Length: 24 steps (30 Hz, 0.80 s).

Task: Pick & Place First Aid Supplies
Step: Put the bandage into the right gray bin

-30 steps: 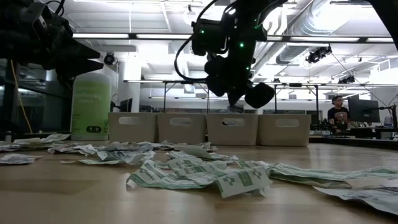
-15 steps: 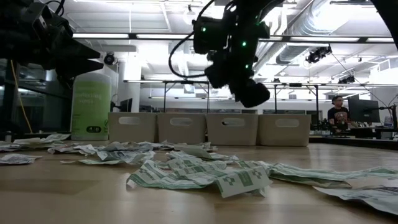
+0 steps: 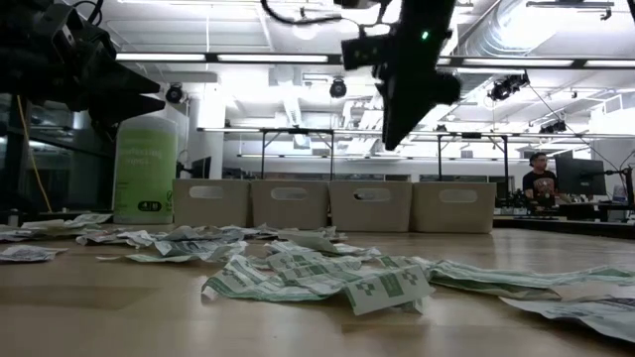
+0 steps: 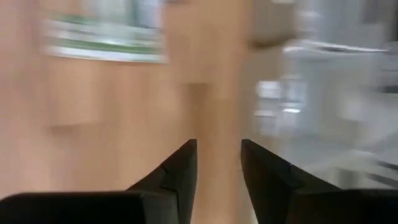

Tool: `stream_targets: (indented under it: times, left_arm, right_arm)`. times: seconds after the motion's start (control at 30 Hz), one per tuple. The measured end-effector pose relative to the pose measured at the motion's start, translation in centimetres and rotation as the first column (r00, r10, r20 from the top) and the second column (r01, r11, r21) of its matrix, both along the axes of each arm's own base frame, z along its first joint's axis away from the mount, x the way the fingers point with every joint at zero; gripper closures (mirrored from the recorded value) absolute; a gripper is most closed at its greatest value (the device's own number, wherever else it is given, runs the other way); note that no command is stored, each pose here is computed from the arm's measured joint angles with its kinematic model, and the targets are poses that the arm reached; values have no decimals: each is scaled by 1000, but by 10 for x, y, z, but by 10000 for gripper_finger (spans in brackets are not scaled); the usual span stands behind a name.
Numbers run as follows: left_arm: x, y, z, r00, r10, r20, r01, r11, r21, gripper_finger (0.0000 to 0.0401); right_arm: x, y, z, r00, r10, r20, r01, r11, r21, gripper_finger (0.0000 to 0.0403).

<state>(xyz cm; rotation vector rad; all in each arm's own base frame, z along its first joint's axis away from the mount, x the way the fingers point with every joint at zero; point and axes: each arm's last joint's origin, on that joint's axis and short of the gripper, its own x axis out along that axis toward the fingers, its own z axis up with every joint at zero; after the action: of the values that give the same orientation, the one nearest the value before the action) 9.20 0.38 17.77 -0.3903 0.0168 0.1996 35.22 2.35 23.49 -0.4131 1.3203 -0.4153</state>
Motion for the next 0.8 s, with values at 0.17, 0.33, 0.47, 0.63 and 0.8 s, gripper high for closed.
stream_targets:
  times: [0.17,0.33,0.47,0.63,0.8]
  left_arm:
    - [0,0,0,1000,0,0,0,1000,0,251]
    - [0,0,0,1000,0,0,0,1000,0,251]
    - [0,0,0,1000,0,0,0,1000,0,251]
    - [0,0,0,1000,0,0,0,1000,0,251]
    - [0,0,0,1000,0,0,0,1000,0,251]
  right_arm:
    - [-1,33,-3,999,38,29,-44,954,296,284]
    - [0,65,-3,980,187,68,-199,892,407,287]
    - [0,90,-1,926,356,125,-375,833,408,290]
    - [-2,117,0,864,463,200,-501,745,441,289]
    - [3,135,-19,837,508,202,-538,699,472,289]
